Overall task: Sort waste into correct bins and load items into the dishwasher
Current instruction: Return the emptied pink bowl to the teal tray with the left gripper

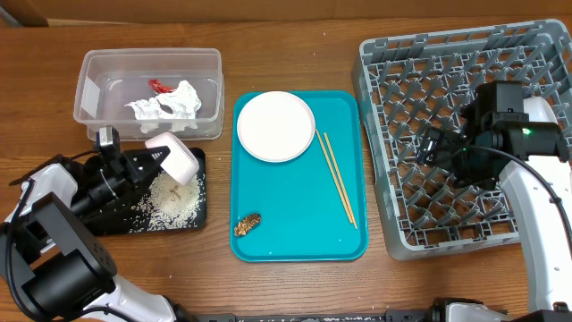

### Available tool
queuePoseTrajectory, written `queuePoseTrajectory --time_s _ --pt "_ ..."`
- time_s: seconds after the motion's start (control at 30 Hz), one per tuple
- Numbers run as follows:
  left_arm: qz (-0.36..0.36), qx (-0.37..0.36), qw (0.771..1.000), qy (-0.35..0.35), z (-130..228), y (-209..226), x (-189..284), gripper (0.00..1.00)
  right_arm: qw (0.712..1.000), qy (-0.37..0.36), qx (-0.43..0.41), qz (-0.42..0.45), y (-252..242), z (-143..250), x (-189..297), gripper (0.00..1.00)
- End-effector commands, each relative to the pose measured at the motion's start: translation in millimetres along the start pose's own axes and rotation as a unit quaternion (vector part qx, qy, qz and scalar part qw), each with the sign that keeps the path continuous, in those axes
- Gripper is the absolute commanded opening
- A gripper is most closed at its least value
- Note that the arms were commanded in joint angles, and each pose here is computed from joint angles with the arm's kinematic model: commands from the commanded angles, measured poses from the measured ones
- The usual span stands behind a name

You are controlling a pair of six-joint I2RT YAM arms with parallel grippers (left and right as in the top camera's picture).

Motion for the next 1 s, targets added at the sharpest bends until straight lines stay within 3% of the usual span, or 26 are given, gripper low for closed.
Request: queuePoseTrajectory --time_s 0.0,0.23,0.43,0.53,0.67,0.8,0.97 --pt "0.005 -0.02 1.0 0.013 5 -3 -8 0.04 1.0 -0.009 0.0 -0.002 1 -3 5 1.0" --pt "-0.034 -0.091 0.988 0.121 34 -16 -41 0.04 1.0 -0.009 0.0 -0.002 1 -3 5 1.0" --pt "-0.059 -0.15 0.955 0.247 57 -29 -87 0.04 1.0 -0.008 0.0 -0.002 1 -2 5 1.0" --pt "-0.081 -0.17 0.932 0.311 71 -32 -115 0.04 1.0 -0.007 -0.001 -0.001 1 -2 5 1.0" --pt "-0.172 -0.176 0.895 0.372 87 -19 -152 0.04 1.0 -0.006 -0.001 -0.001 1 -2 5 1.0" --pt "-0.297 -0.195 0.852 0.385 102 2 -185 0.04 1.0 -0.006 -0.001 -0.001 0 -2 5 1.0" --pt "-0.373 -0.259 0.79 0.412 140 17 -216 0.04 1.0 -0.007 0.0 -0.001 1 -2 5 1.0"
Point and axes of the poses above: each gripper's point midway between its finger pads, its own x axis back along the fingers, its own y axis along the line the jaws close on, z = x × y, the point moved 6 cm from there along x, back along the fingers, and after that the axes turned 1 degree about x, right-handed, at the moved point
